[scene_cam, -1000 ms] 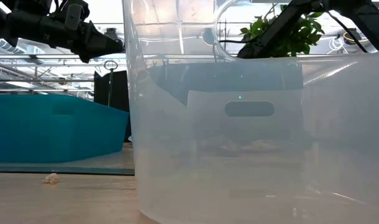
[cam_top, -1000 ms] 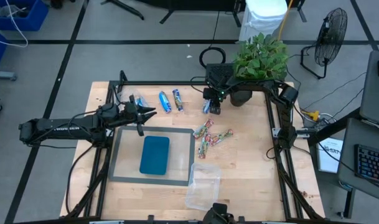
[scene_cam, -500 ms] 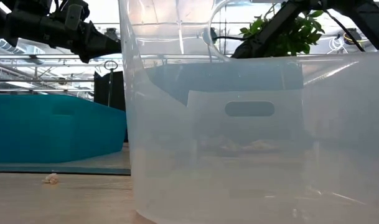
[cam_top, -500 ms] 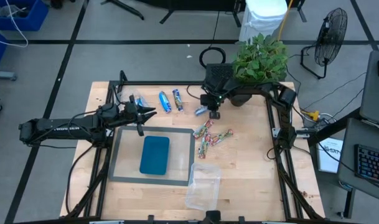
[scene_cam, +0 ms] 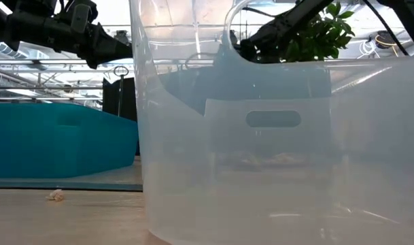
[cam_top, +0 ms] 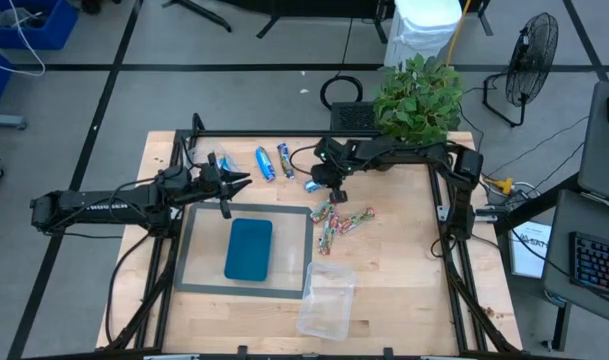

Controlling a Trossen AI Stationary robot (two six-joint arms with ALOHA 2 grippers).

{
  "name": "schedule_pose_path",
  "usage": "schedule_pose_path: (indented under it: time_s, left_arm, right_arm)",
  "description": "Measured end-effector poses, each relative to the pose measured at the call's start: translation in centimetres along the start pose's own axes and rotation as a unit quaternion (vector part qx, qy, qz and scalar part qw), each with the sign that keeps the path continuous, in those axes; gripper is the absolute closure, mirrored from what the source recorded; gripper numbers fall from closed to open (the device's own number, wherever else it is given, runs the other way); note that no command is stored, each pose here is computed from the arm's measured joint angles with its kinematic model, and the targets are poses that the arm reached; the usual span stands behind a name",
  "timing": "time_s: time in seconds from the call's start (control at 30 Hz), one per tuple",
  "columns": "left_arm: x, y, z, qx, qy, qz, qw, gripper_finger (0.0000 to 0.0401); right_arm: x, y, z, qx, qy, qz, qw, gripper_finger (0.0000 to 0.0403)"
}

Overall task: Pick and place Granola Bars by type
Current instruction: Put the bottom blue granola bar into the blue bin

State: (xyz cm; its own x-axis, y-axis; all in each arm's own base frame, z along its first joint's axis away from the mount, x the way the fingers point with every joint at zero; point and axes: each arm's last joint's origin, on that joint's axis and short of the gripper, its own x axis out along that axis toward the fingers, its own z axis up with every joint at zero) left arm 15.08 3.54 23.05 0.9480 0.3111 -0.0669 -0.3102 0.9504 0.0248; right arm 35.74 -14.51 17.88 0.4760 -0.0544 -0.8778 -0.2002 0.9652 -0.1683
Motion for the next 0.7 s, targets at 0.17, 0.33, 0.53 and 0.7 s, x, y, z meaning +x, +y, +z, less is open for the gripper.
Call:
schedule_pose_path:
  time_s: [0.17, 0.33, 0.53, 0.7]
  left_arm:
    - [0.0, 0.0, 0.0, -0.002, 0.001, 0.000, 1.000, 0.0316]
    - [0.0, 0.0, -0.1, -0.002, 0.003, 0.000, 1.000, 0.0316]
    - [0.0, 0.0, -0.1, -0.009, 0.003, 0.000, 1.000, 0.0316]
    - [0.0, 0.0, -0.1, -0.011, 0.003, 0.000, 1.000, 0.0316]
  right_arm:
    - [0.6, -0.4, -0.4, 0.007, 0.006, -0.001, 1.000, 0.0344]
    - [1.1, -1.0, -2.0, 0.043, 0.022, -0.017, 0.999, 0.0250]
    - [1.4, -1.7, -3.4, 0.067, 0.045, -0.041, 0.996, 0.0213]
    - [1.9, -1.9, -4.6, 0.076, 0.040, -0.049, 0.995, 0.0247]
